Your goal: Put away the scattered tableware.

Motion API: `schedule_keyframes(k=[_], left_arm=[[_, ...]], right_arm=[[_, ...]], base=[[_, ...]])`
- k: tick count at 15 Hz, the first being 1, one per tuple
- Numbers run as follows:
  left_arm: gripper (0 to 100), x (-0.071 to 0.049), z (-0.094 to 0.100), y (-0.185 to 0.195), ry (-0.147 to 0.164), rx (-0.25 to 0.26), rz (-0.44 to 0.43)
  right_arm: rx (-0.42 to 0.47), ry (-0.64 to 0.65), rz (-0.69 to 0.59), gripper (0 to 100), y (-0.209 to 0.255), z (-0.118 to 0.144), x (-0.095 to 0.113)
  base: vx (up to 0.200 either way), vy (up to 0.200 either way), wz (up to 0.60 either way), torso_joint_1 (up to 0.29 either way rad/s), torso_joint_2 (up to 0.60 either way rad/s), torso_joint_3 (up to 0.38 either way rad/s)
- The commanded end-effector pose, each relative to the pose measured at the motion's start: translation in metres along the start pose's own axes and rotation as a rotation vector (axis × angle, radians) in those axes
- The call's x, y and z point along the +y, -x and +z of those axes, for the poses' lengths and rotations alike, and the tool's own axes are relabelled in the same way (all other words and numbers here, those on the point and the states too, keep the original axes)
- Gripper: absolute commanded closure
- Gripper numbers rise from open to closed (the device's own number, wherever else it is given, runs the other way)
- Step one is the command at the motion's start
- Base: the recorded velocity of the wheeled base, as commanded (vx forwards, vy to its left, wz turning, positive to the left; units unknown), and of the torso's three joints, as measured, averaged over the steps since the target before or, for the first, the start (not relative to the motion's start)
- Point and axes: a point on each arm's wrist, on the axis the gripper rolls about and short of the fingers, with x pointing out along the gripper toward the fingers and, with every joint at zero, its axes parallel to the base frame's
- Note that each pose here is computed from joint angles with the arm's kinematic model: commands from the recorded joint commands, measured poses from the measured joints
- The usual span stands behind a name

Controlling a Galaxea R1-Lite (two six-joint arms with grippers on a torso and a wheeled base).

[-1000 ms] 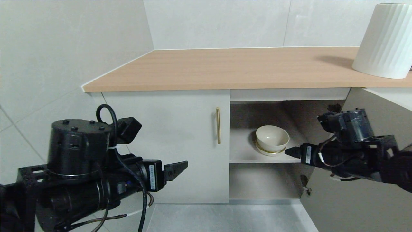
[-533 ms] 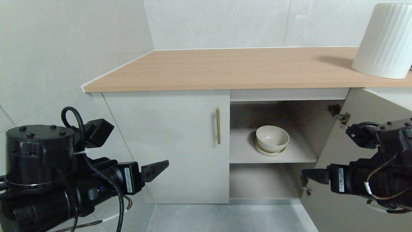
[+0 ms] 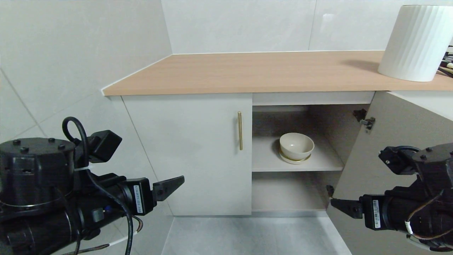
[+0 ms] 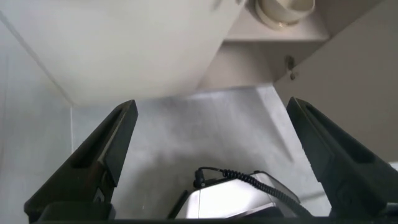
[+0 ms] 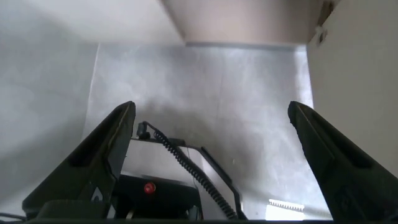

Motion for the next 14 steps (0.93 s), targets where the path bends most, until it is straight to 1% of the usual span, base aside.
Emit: schedule_keyframes(k=[1,5,6,8,10,13,14], left_arm=[[0,0.0,-0.001,-0.001,0.0,0.005,0.003],[0,0.0,-0.002,-0.002,0.0,0.009,0.004],[0,0.0,-0.002,-0.002,-0.002,0.01,0.005],[0,0.0,-0.002,-0.002,-0.014,0.01,0.005],[0,0.0,-0.002,-0.003,-0.014,0.012,0.005],[0,0.0,-0.002,-0.003,-0.014,0.012,0.005],[0,0.0,-0.002,-0.003,-0.014,0.012,0.005]], right_arm=[[0.003,0.002,0.001,0,-0.001,0.0,0.0],[0.001,0.002,0.0,0,0.0,-0.001,0.0],[-0.005,0.0,0.001,0,0.002,0.0,0.0],[-0.052,-0.011,-0.02,0,0.009,0.004,-0.002],[-0.102,-0.023,-0.001,0,0.025,0.006,-0.005],[-0.105,-0.028,-0.003,0,0.029,0.002,-0.009],[-0.092,-0.021,-0.008,0,0.027,-0.001,-0.01]], base=[[-0.2,0.0,0.0,-0.002,0.0,0.007],[-0.2,0.0,0.0,0.004,0.0,0.004],[0.0,0.0,0.0,0.0,0.0,0.0],[0.0,0.0,0.0,0.0,0.0,0.0],[0.0,0.0,0.0,0.0,0.0,0.0],[0.0,0.0,0.0,0.0,0.0,0.0],[0.0,0.0,0.0,0.0,0.0,0.0]])
